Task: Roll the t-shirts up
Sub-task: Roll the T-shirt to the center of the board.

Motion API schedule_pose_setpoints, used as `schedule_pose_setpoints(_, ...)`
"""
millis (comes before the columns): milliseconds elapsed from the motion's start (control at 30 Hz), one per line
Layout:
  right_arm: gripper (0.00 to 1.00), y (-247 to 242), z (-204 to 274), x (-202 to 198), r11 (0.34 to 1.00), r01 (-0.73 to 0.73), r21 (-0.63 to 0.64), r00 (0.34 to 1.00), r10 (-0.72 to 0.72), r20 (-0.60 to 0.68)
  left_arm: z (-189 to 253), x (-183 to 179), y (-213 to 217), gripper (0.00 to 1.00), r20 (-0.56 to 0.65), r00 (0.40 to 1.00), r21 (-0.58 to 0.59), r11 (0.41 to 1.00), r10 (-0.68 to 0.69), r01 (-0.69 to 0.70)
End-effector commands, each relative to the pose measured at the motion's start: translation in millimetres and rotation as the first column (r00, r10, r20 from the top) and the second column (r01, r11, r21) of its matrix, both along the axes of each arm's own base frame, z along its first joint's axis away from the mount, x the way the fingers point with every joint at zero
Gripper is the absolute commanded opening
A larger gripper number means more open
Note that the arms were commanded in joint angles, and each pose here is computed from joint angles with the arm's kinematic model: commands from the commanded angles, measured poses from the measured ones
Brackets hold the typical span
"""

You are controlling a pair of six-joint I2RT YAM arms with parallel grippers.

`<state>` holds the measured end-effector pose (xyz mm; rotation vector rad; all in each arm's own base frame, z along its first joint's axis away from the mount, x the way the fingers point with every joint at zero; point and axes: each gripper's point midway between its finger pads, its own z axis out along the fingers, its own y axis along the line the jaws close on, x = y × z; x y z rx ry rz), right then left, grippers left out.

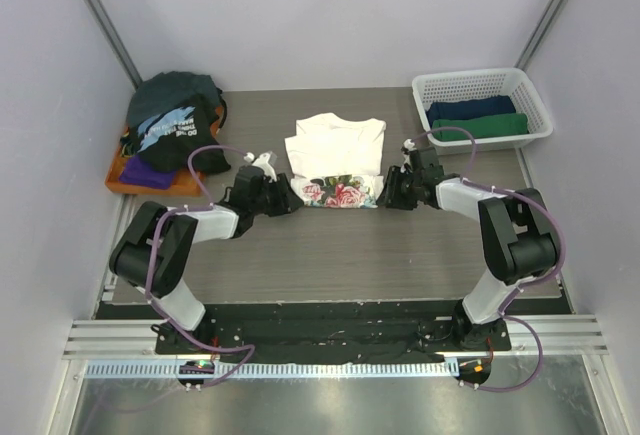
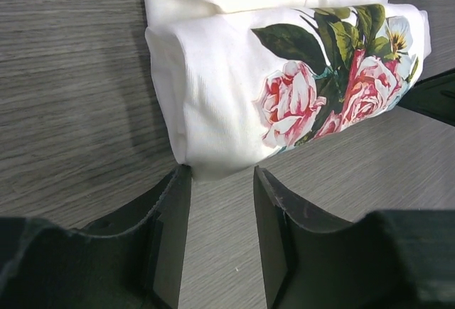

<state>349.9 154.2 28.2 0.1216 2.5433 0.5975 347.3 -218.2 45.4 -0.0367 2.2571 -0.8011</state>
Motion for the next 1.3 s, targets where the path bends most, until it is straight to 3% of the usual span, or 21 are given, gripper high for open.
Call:
schedule_pose_setpoints(0,0.40,9,13,21,0.999,-0.022,0.037,0.997,0.019,0.077,18,21,-6,0.43,0.095,0.996,0.001,1.000,-0.006,0.006)
schedule_pose_setpoints(133,0.27,12,14,21,0.998,-0.036,0.048,0.996,0.031,0.086,16,20,2,0.43,0.090,0.996,0.040,0.999,0.016,-0.020)
schedule_pose_setpoints(300,0.20,13,19,20,0.998,-0.040,0.055,0.994,0.035,0.099,21,18,12,0.46,0.115,0.993,0.062,0.997,0.040,-0.047)
schedule_pose_setpoints(433,0.03,15,20,21,0.997,-0.049,0.064,0.994,0.042,0.098,18,23,7,0.43,0.099,0.995,0.052,0.998,0.021,-0.026)
schedule_pose_setpoints(567,0.01,15,21,20,0.997,-0.051,0.066,0.994,0.044,0.098,14,26,2,0.36,0.092,0.996,0.034,0.999,0.011,-0.014)
schedule_pose_setpoints(667,0.01,16,21,18,0.996,-0.052,0.073,0.994,0.045,0.095,10,27,-2,0.20,0.065,0.998,0.029,1.000,0.001,-0.003)
schedule_pose_setpoints(700,0.01,16,22,19,0.996,-0.049,0.077,0.994,0.042,0.096,9,26,-2,0.04,0.060,0.998,0.029,1.000,-0.002,0.000)
schedule_pose_setpoints(733,0.01,18,23,16,0.995,-0.057,0.085,0.994,0.049,0.093,13,23,0,0.00,0.065,0.998,0.027,1.000,-0.001,0.000)
schedule_pose_setpoints(833,0.01,21,25,7,0.992,-0.056,0.113,0.995,0.046,0.087,25,18,5,0.00,0.095,0.995,0.008,1.000,0.030,-0.030)
schedule_pose_setpoints(1033,0.01,29,31,-25,0.988,-0.056,0.141,0.997,0.047,0.069,14,-8,2,0.00,-0.033,0.999,0.011,1.000,-0.019,0.019)
schedule_pose_setpoints(1267,0.01,24,28,-87,0.992,-0.061,0.113,0.998,0.062,-0.008,10,-67,5,0.00,-0.104,0.994,-0.004,0.999,-0.032,0.032)
